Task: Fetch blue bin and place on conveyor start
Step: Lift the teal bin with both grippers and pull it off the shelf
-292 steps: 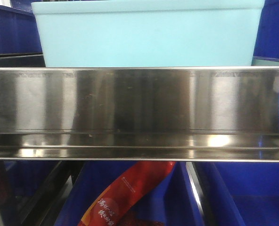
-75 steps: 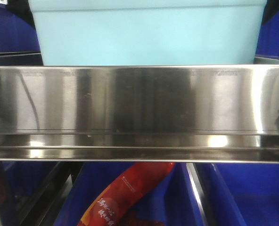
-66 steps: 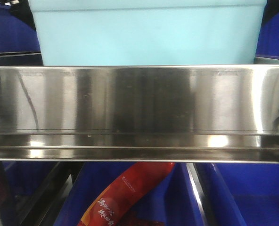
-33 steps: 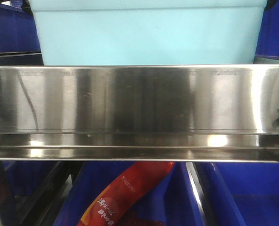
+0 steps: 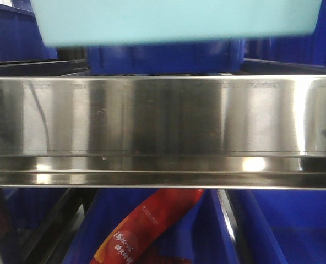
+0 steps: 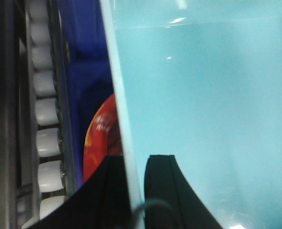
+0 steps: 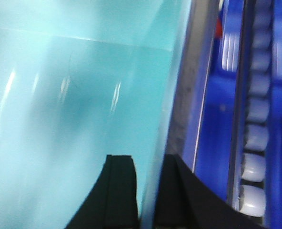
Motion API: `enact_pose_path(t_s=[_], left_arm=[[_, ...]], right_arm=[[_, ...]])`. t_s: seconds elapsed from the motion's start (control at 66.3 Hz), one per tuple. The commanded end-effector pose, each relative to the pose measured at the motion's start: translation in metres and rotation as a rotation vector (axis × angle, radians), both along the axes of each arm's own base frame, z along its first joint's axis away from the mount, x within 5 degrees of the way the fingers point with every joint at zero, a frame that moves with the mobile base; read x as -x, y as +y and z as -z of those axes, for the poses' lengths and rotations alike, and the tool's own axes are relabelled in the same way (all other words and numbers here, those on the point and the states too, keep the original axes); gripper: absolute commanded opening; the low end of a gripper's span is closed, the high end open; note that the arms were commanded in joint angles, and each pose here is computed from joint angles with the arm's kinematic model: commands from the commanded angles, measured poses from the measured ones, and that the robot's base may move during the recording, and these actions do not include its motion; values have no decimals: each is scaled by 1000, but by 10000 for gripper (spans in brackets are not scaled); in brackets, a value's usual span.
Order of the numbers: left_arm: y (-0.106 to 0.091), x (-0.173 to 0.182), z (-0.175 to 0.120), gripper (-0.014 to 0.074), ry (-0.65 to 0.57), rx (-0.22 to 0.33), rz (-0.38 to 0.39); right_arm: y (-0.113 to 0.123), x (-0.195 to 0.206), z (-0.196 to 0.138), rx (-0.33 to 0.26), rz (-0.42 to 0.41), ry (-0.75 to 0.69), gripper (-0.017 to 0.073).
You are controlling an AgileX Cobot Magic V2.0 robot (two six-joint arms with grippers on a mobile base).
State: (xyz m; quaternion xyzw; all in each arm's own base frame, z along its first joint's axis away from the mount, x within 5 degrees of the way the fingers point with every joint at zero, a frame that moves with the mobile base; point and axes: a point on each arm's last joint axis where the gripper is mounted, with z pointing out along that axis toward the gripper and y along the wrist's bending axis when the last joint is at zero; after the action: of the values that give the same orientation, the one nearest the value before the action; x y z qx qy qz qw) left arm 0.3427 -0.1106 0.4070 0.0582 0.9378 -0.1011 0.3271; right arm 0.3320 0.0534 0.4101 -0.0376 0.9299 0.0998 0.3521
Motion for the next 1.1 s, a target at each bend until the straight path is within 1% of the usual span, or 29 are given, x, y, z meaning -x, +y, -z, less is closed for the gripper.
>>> enact_pose_path(t_s=[0.0,0.075,0.211,0.543,0.679,0.83,1.086], left_arm=[[6,21,-28,-111,-82,14,9],[10,34,-43,-111,-127,28,9],[14,45,-54,-111,-168,40,8],[13,43,-54,-111,-176,43,8],[13,42,-56,-111,-194,49,7],[12,39,-60,-111,-246,65,5],[11,33,-70,-111,-374,105,-2]], right_arm=[[-4,16,-23,22,-8,-92,-151],[-5,26,-33,18,-7,-122,-151],[-6,33,-39,15,-7,-146,-151],[-6,33,-39,15,-7,-146,-151],[-6,31,-40,11,-3,-168,-151],[-6,30,-42,9,-1,-184,-151],[-6,29,-43,7,1,-199,-151]])
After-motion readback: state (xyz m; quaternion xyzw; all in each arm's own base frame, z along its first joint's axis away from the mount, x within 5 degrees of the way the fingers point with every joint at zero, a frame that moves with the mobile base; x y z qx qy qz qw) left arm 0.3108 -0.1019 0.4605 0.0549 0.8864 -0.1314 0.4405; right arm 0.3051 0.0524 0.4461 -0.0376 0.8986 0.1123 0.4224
